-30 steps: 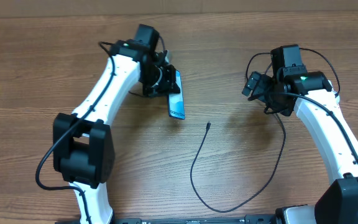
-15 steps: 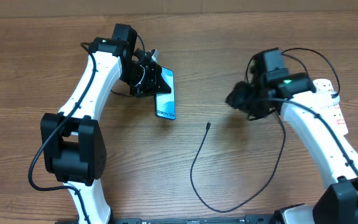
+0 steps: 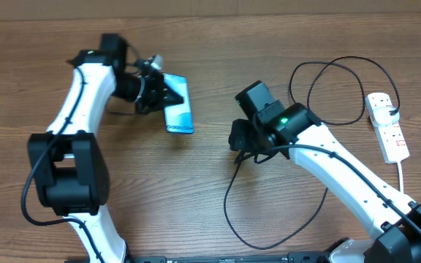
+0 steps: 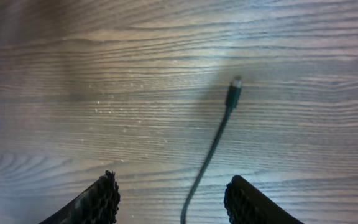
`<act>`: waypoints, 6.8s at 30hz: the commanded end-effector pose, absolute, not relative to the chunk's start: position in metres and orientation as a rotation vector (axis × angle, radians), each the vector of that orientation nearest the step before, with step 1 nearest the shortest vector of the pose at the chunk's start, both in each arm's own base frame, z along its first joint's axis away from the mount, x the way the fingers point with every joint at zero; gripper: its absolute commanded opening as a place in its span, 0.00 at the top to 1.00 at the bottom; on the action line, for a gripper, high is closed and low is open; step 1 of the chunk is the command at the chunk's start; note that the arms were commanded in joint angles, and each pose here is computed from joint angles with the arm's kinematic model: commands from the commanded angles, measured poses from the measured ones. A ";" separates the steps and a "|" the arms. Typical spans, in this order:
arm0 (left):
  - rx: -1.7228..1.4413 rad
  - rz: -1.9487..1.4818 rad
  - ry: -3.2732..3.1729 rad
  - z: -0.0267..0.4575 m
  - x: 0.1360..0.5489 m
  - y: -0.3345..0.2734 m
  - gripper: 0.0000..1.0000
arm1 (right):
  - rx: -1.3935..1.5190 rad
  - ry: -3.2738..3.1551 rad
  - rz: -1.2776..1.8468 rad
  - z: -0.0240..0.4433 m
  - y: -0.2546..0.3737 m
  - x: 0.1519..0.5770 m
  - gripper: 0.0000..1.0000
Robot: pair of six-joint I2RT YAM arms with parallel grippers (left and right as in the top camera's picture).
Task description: Plug charger to phone and switch on socket
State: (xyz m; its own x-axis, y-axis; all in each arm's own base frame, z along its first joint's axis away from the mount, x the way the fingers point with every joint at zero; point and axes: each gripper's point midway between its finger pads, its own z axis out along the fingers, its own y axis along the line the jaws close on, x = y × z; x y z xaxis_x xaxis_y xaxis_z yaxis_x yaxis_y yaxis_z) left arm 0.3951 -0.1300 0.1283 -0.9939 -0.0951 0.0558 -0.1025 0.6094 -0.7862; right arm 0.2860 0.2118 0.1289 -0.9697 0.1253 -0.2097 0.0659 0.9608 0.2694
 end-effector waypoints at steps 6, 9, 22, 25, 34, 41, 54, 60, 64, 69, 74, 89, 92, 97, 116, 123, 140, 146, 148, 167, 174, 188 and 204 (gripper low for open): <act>0.114 1.928 -2.534 0.146 0.370 -0.123 0.96 | 0.150 2.877 0.291 0.104 0.224 0.295 0.44; 0.140 1.970 -2.486 0.138 0.361 -0.124 0.96 | 0.166 2.907 0.193 0.083 0.216 0.299 0.44; 0.154 1.960 -2.468 0.125 0.351 -0.125 0.96 | 0.362 3.033 -0.016 0.032 0.171 0.304 0.46; 0.155 1.960 -2.467 0.125 0.351 -0.126 0.96 | 0.367 3.050 0.015 0.029 0.176 0.303 0.55; 0.128 1.980 -2.429 0.130 0.348 -0.137 0.96 | 0.407 3.069 0.022 0.018 0.188 0.296 0.58; 0.125 1.978 -2.429 0.130 0.347 -0.138 0.96 | 0.429 3.102 0.043 0.003 0.194 0.294 0.58; 0.129 1.978 -2.426 0.130 0.347 -0.138 0.96 | 0.443 3.083 0.057 0.002 0.196 0.299 0.73; 0.138 1.973 -2.419 0.130 0.346 -0.138 0.96 | 0.454 3.079 0.062 0.002 0.196 0.300 0.90; 0.138 1.973 -2.419 0.130 0.346 -0.138 0.96 | 0.454 3.075 0.066 0.002 0.197 0.301 0.96; 0.138 1.973 -2.419 0.130 0.346 -0.138 0.96 | 0.452 3.064 0.069 0.002 0.197 0.304 0.76; 0.138 1.973 -2.419 0.130 0.346 -0.138 0.96 | 0.451 3.053 0.065 0.001 0.197 0.306 0.69; 0.136 1.973 -2.421 0.130 0.346 -0.138 0.96 | 0.450 3.047 0.072 0.001 0.198 0.307 0.89; 0.133 1.972 -2.424 0.130 0.346 -0.138 0.96 | 0.450 3.048 0.072 0.001 0.198 0.307 0.92; 0.133 1.970 -2.426 0.129 0.346 -0.138 0.96 | 0.449 3.042 0.080 0.001 0.199 0.309 0.96; 0.118 1.977 -2.436 0.129 0.348 -0.137 0.96 | 0.444 3.022 0.113 0.002 0.203 0.314 0.96; 0.115 1.978 -2.439 0.129 0.348 -0.137 0.96 | 0.423 3.030 0.108 0.002 0.207 0.310 0.78; 0.120 1.977 -2.435 0.129 0.348 -0.137 0.96 | 0.415 3.046 0.089 0.001 0.206 0.305 0.81; 0.117 1.970 -2.442 0.128 0.348 -0.137 0.96 | 0.416 3.048 0.087 0.001 0.206 0.304 0.94; 0.107 1.963 -2.455 0.126 0.349 -0.137 0.96 | 0.416 3.048 0.087 0.001 0.206 0.304 0.95; 0.057 2.000 -2.486 0.127 0.355 -0.136 0.96 | 0.300 3.113 0.186 0.002 0.206 0.303 0.77; 0.054 2.002 -2.486 0.127 0.355 -0.136 0.96 | 0.295 3.139 0.167 0.002 0.206 0.295 0.77; 0.053 2.001 -2.487 0.127 0.355 -0.136 0.96 | 0.282 3.110 0.185 0.002 0.210 0.301 0.78; 0.052 2.015 -2.479 0.129 0.355 -0.136 0.96 | 0.270 3.106 0.187 0.002 0.211 0.302 0.96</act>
State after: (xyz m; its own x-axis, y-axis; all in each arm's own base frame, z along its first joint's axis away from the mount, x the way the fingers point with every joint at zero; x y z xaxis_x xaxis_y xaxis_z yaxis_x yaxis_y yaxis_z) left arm 0.3554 -0.1332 0.1131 -0.9983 -0.0569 0.0122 -0.0269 0.2646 -0.9640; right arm 0.3035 0.2104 0.0043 -0.9833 0.1820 -0.0053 0.1798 0.9754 0.1274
